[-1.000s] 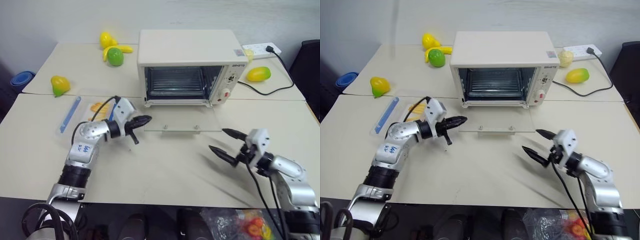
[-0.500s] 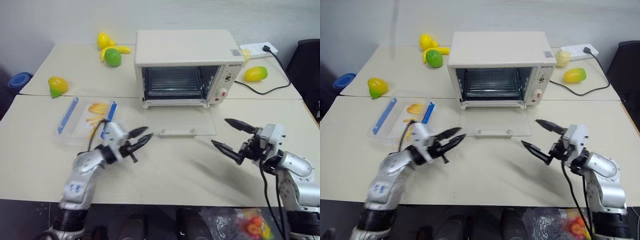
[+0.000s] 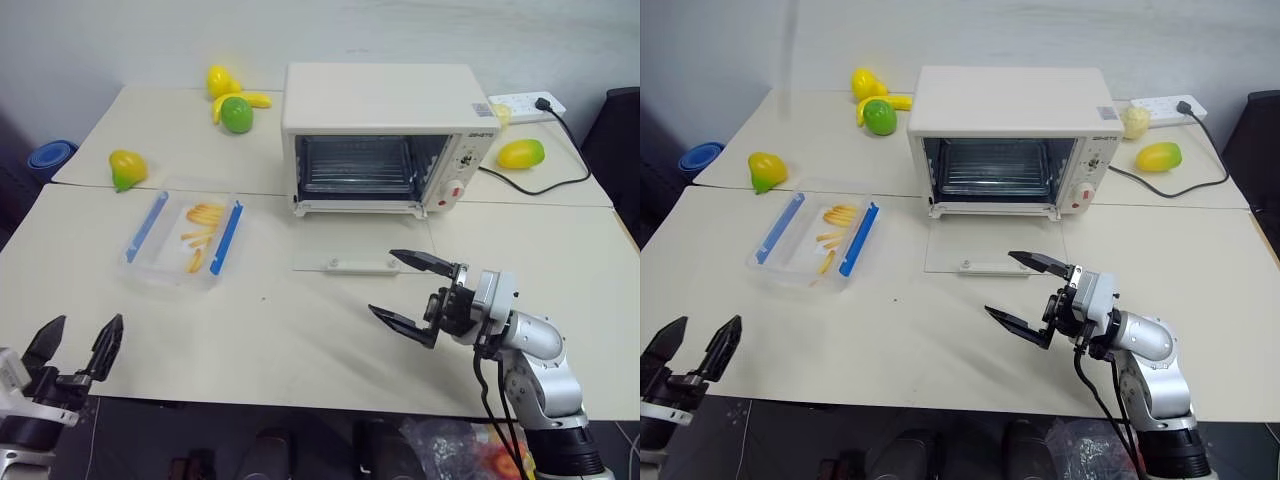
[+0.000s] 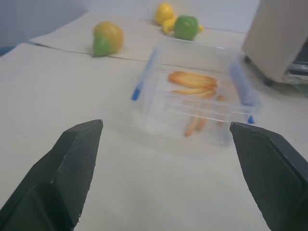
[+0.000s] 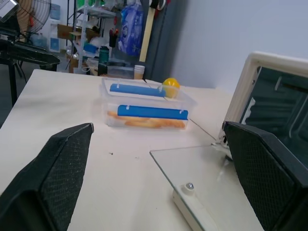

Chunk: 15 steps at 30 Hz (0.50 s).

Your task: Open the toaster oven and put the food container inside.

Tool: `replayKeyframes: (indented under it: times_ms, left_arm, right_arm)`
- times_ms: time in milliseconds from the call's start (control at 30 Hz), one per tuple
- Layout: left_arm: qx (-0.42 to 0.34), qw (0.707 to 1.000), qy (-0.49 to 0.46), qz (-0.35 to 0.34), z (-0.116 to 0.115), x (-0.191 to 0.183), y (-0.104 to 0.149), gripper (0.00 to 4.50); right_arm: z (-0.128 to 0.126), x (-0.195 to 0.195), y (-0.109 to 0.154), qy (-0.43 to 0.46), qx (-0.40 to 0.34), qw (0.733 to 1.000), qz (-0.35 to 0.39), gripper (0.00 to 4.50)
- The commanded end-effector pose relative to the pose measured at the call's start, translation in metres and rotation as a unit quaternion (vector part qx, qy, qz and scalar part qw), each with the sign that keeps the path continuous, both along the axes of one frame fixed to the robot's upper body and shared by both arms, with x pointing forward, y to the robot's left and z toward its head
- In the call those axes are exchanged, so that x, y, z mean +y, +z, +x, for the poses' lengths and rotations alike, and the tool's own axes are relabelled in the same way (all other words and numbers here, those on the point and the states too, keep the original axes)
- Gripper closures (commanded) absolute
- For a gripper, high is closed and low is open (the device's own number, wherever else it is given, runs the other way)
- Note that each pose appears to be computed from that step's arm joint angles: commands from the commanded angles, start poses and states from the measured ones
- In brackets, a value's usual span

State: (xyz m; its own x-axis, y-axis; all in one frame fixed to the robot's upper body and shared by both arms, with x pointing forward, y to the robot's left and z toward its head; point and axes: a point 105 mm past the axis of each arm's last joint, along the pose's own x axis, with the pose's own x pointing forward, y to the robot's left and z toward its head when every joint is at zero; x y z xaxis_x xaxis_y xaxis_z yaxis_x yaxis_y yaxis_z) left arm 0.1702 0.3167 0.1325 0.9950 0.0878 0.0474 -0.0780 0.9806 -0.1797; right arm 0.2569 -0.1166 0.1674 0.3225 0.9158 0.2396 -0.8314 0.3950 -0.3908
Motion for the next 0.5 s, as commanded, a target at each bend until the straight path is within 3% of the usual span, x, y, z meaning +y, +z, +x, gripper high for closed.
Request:
replayKeyframes:
  times_ms: [33, 133, 300, 500]
  left_arm:
    - [0.016, 0.997, -0.003, -0.071, 0.016, -0.007, 0.011, 0.02]
    - [0.055, 0.994, 0.006, -0.095, 0.034, -0.008, 0.015, 0.02]
    - [0.096, 0.966, 0.059, -0.232, 0.070, -0.013, 0.026, 0.02]
    - [0.154, 0.946, 0.070, -0.278, 0.100, -0.034, 0.029, 0.02]
  right_arm:
    - [0.000, -0.001, 0.006, 0.006, -0.021, 1.000, -0.008, 0.00]
    - [0.004, -0.002, 0.006, 0.004, -0.027, 0.999, -0.017, 0.00]
    - [0.009, -0.005, 0.005, -0.003, -0.038, 0.999, -0.033, 0.00]
    - [0.011, -0.005, 0.005, -0.006, -0.042, 0.998, -0.037, 0.00]
